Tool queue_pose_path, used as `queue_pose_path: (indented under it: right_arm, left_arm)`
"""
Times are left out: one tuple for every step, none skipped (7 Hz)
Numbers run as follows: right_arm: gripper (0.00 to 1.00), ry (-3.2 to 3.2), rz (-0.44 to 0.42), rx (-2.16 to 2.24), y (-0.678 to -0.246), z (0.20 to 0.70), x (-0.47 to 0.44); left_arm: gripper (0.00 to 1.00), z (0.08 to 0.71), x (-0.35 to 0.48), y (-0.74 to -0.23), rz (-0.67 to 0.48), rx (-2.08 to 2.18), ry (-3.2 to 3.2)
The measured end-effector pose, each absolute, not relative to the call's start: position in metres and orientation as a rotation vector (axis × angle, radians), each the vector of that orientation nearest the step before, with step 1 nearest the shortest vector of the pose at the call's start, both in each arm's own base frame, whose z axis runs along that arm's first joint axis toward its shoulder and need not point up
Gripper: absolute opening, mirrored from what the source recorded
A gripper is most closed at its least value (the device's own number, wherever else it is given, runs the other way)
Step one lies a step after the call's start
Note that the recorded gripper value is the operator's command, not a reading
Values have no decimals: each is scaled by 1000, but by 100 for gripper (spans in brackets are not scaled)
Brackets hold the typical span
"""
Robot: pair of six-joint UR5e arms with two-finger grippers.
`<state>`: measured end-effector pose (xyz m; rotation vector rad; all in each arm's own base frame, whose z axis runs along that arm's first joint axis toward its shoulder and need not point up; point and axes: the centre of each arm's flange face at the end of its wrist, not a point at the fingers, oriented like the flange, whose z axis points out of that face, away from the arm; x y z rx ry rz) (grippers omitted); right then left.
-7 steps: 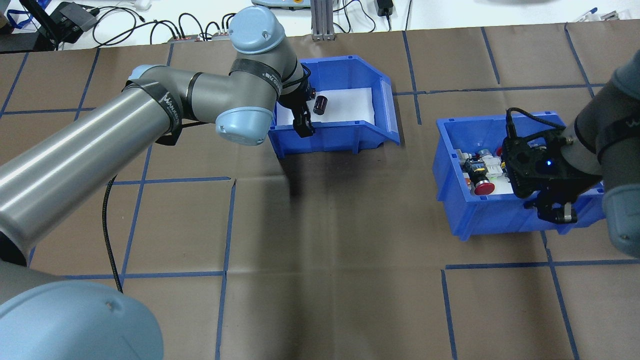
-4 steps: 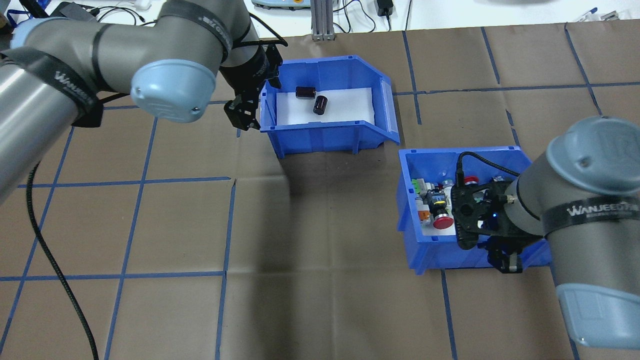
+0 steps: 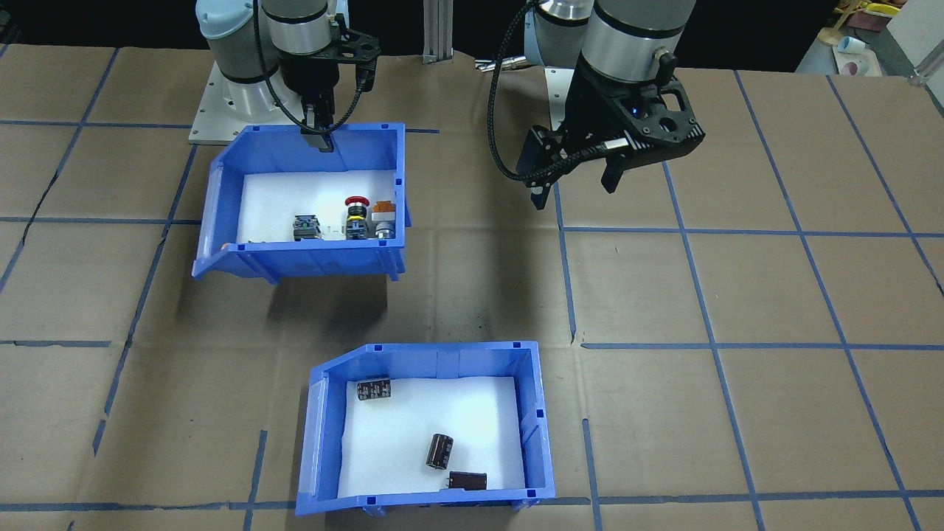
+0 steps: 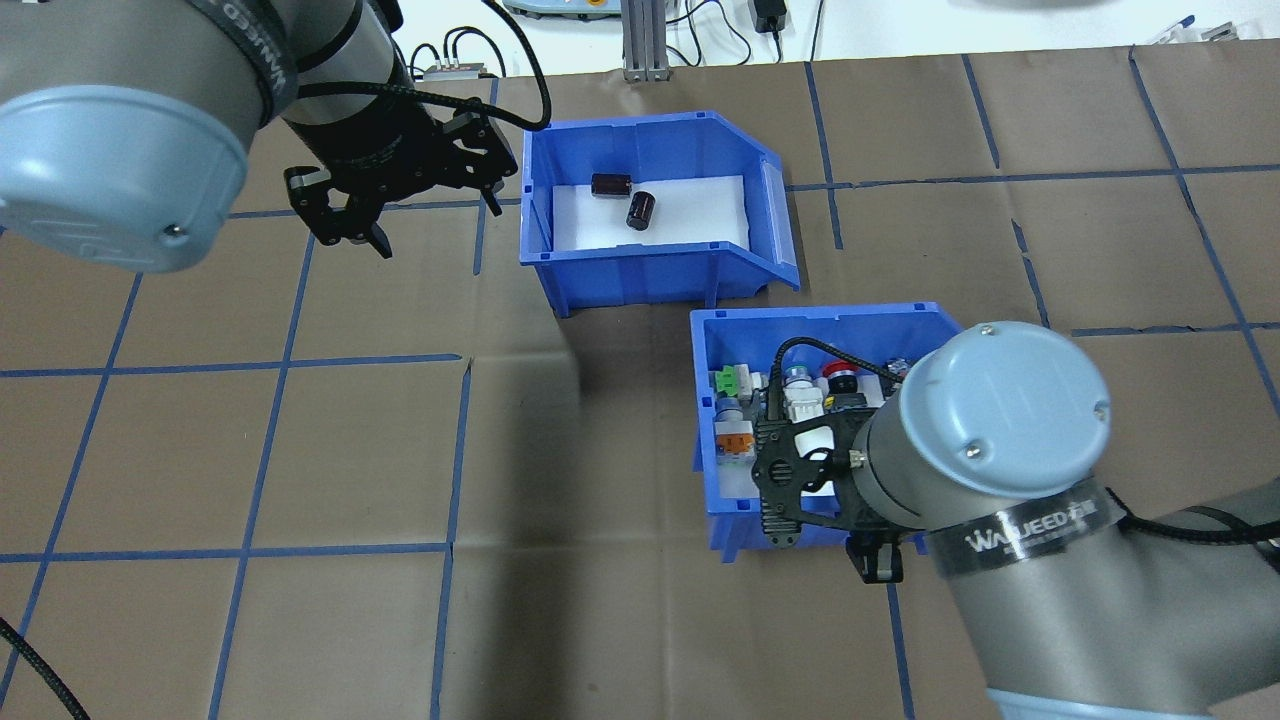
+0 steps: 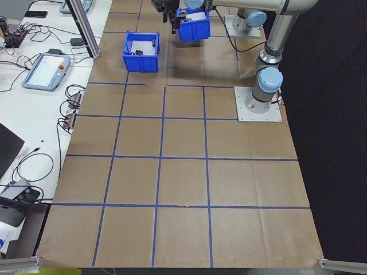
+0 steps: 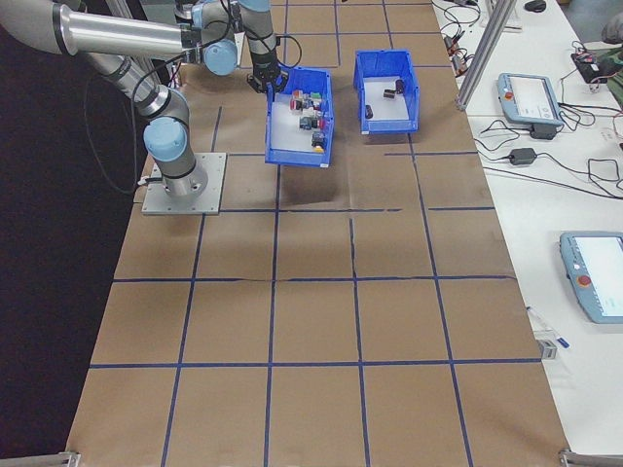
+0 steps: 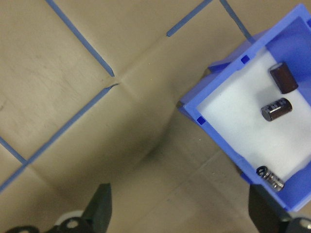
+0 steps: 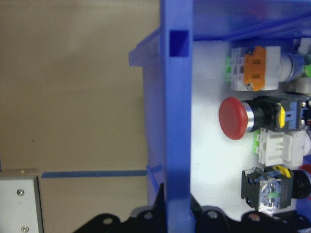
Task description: Place battery box in front
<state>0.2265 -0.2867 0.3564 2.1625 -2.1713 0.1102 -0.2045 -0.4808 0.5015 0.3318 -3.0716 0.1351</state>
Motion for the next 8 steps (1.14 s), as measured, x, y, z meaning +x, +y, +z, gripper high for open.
queue_pose_path:
  right_arm:
    - [6,-2173,124,2156,-286,350,256]
    - [6,-2180,114,2145,-287,343,284]
    - [6,-2190,91,2130,-289,337,308]
    - [6,-2202,75,2119,-289,329,327]
    - [6,-2205,67,2117,-289,318,340]
    - [6,-2195,56,2121,-289,309,348]
    - [6,-2173,42,2126,-288,304,350]
    - [6,-2143,21,2136,-287,299,349]
  left_arm:
    - [100,504,-201,-474,123,65,-3093]
    - [100,507,-194,-470,122,-114,-3081]
    - [100,510,-185,-467,124,-240,-3049]
    - [100,510,-176,-456,113,-347,-3018]
    - [100,508,-165,-436,86,-387,-3007]
    - [100,499,-149,-415,56,-366,-3018]
    - [100,489,-132,-400,26,-328,-3056]
    - [100,482,-121,-393,1,-304,-3098]
